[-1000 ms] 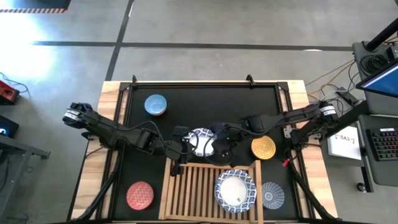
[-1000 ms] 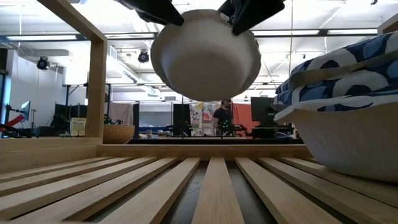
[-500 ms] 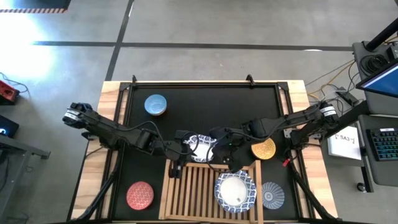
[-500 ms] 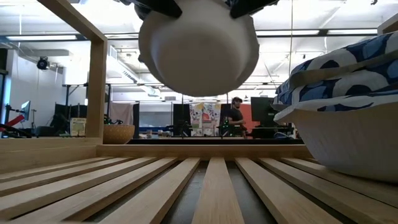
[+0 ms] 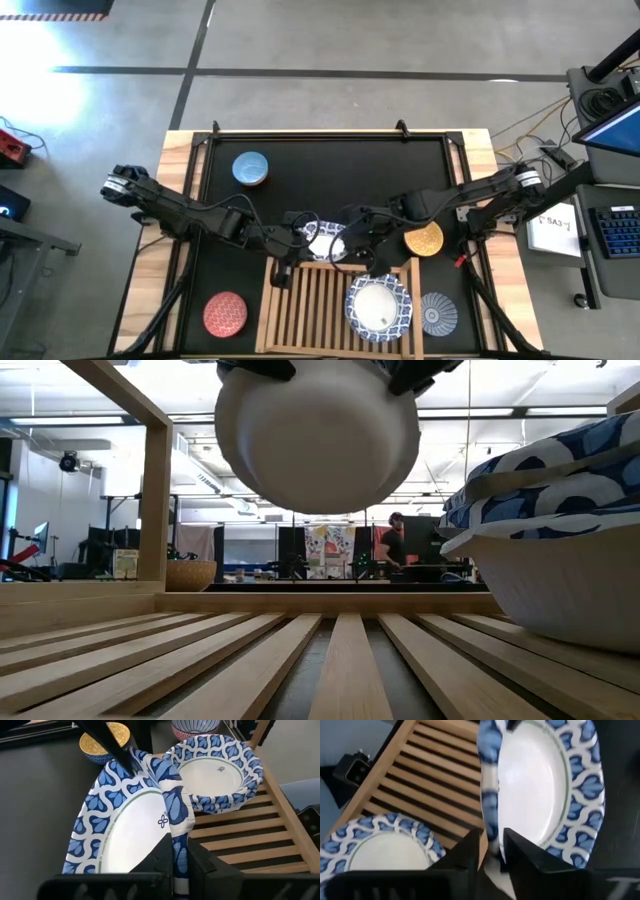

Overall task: Place and stack bowls onto a shelf
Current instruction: Stack the white patterned bowl on top of the white patterned bowl on the shelf

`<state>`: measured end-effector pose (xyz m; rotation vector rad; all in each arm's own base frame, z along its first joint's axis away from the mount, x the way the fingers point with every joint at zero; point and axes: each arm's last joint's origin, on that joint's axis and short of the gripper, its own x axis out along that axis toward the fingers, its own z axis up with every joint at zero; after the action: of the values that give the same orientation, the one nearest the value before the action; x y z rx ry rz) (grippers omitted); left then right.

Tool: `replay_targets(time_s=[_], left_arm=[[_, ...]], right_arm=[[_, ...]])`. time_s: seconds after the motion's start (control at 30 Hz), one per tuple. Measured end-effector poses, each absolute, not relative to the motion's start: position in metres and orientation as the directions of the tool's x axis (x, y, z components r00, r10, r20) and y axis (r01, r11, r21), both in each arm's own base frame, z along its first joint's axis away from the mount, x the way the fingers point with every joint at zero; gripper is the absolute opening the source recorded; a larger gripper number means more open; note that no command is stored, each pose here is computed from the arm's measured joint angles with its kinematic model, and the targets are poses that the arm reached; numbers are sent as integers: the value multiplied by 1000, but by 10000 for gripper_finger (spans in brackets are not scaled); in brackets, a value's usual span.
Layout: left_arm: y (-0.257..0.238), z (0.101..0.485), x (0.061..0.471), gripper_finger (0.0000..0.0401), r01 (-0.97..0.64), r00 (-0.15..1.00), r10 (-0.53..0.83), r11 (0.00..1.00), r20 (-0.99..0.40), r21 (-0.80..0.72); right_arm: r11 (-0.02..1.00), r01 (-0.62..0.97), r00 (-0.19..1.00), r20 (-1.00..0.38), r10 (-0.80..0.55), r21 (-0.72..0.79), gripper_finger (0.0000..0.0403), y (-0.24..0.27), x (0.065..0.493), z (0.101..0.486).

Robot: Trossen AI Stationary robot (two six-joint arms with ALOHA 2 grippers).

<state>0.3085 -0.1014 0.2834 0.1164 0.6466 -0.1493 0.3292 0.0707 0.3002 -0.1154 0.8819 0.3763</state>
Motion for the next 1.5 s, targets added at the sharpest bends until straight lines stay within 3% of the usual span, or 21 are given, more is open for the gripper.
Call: replay_targets(time_s=[0.2, 0.5, 0.73, 1.03, 1.23, 1.5], left_arm=[[-103, 286, 311, 2, 180, 806, -130, 983, -578, 31], [-107, 280, 323, 1, 182, 833, -146, 983, -534, 16], [-118, 266, 346, 1, 268, 858, -250, 963, -450, -24], [-138, 245, 367, 1, 415, 848, -412, 908, -335, -66], [-149, 237, 377, 1, 439, 868, -439, 897, -234, -55], [-156, 220, 386, 1, 447, 871, -449, 893, -202, -54]], right_arm=[[937, -348, 572, -782, 247, 41, 140, 66, 318, 309], [970, -190, 668, -744, 14, -152, 190, 50, 278, 348], [994, -82, 725, -689, 8, -75, 186, 46, 257, 368], [999, -39, 699, -715, 2, -35, 178, 44, 247, 370], [1000, 4, 653, -758, -5, -2, 178, 44, 244, 365], [997, 70, 586, -810, -18, 29, 178, 42, 238, 359]])
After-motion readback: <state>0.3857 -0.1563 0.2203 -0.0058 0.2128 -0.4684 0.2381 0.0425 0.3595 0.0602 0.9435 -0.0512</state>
